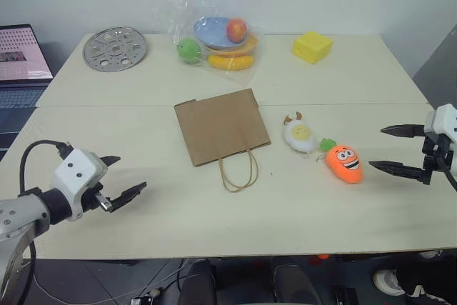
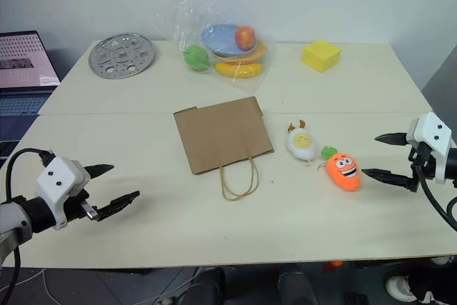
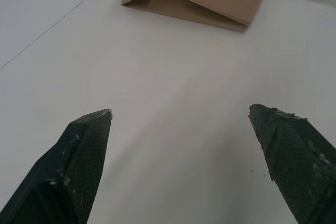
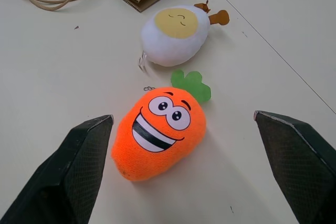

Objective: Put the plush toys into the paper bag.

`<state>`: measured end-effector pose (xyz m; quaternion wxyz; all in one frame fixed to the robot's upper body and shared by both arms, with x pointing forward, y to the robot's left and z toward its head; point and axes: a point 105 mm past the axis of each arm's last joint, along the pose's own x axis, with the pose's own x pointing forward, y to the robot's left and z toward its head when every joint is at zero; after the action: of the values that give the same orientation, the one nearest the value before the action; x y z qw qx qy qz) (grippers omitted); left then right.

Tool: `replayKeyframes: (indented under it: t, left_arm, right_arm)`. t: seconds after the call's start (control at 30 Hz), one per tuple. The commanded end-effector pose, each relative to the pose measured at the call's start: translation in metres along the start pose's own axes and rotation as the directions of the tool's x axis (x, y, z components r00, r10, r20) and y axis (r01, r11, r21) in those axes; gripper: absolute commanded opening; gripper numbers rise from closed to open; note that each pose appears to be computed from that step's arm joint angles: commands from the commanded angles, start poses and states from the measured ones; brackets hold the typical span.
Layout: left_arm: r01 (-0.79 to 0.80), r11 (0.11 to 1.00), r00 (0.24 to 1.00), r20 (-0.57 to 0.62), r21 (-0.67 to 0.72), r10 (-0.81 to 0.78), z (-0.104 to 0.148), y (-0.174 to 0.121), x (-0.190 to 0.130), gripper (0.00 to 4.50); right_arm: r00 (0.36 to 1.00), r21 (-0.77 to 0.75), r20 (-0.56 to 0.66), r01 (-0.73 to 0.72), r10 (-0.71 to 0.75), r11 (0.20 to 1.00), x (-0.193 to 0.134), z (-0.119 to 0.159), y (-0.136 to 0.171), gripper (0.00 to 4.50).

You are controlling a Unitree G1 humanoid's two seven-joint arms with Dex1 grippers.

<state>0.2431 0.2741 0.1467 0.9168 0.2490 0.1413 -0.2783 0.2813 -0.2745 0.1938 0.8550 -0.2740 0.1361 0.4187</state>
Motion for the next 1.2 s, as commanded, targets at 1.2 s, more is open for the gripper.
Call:
replayKeyframes:
  t: [1.2]
  left_arm:
    - [-0.029, 0.999, 0.998, 0.061, 0.039, 0.027, 0.008, 0.013, -0.011, 4.47]
  right_arm:
    - [1.0, -0.054, 0.022, -0.007, 0.008, 0.999, 0.003, 0.011, 0.003, 4.5]
